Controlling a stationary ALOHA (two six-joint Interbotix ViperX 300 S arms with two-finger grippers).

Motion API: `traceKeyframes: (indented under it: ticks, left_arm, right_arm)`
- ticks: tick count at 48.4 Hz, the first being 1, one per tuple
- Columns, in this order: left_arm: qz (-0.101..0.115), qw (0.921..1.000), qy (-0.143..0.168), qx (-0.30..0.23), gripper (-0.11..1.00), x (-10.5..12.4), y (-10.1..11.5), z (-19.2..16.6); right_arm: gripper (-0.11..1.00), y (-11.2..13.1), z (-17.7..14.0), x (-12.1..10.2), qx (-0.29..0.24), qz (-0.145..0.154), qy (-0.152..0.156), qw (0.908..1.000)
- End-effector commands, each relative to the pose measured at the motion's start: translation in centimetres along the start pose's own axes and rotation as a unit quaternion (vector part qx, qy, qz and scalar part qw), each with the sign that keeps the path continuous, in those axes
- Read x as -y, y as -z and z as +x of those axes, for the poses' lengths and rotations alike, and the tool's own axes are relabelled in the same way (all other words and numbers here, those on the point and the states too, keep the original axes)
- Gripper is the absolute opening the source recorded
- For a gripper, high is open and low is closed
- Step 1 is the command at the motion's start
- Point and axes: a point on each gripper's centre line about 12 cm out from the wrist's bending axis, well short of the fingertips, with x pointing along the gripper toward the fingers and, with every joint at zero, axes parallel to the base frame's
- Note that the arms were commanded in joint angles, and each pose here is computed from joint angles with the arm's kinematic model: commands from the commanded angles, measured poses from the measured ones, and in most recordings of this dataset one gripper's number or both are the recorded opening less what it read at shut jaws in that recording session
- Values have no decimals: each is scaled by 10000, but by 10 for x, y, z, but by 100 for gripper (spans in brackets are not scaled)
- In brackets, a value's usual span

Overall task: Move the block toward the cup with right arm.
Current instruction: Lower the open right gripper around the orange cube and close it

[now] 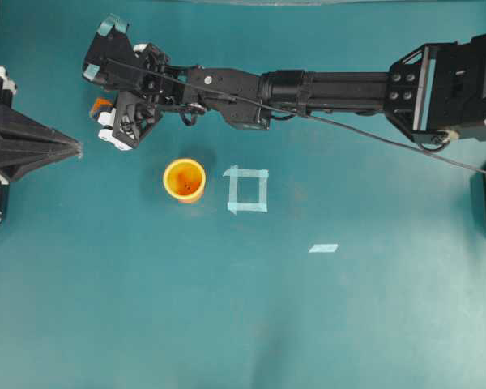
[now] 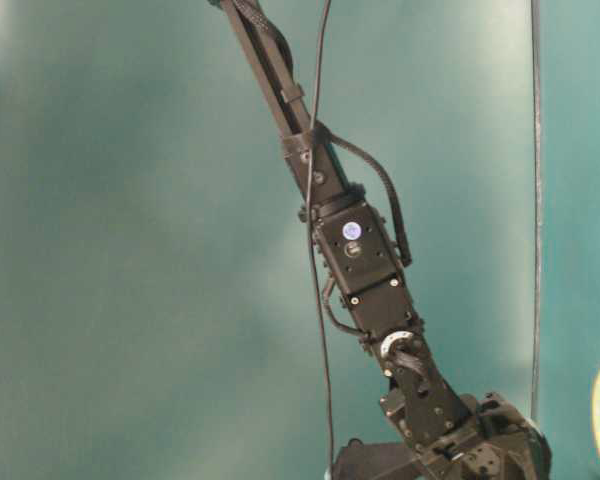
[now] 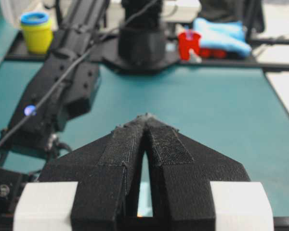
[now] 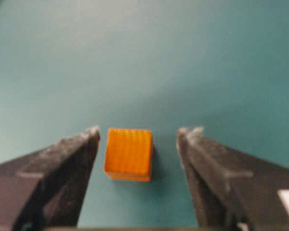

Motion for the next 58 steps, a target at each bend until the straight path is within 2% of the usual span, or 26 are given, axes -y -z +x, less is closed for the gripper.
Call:
traceKeyframes:
  ticks: [1, 22, 27, 34, 38, 50, 58]
  left_arm:
    - [8, 9998, -4, 192, 1, 0, -14, 2]
    - [8, 9998, -4, 192, 1, 0, -14, 2]
    - [0, 9998, -5, 199, 1, 0, -14, 2]
    - [8, 9999, -4, 169, 1, 0, -14, 2]
    - [8, 9999, -5, 138, 1, 0, -13, 2]
    - [-7, 10000, -7, 84, 1, 0, -12, 2]
    - [0, 10000, -6, 46, 1, 0, -11, 2]
  right_arm:
    - [66, -25, -11, -5, 301, 24, -57, 9995]
    - [65, -20, -5, -7, 362, 63, -111, 9993]
    - [59, -19, -5, -9, 352, 55, -123, 9993]
    - [44, -19, -5, -11, 336, 47, -131, 9993]
    - [43, -18, -6, -13, 275, 31, -129, 9995]
    - [43, -38, -24, -24, 330, 0, -181, 9993]
    - [43, -51, -41, -40, 247, -71, -240, 9994]
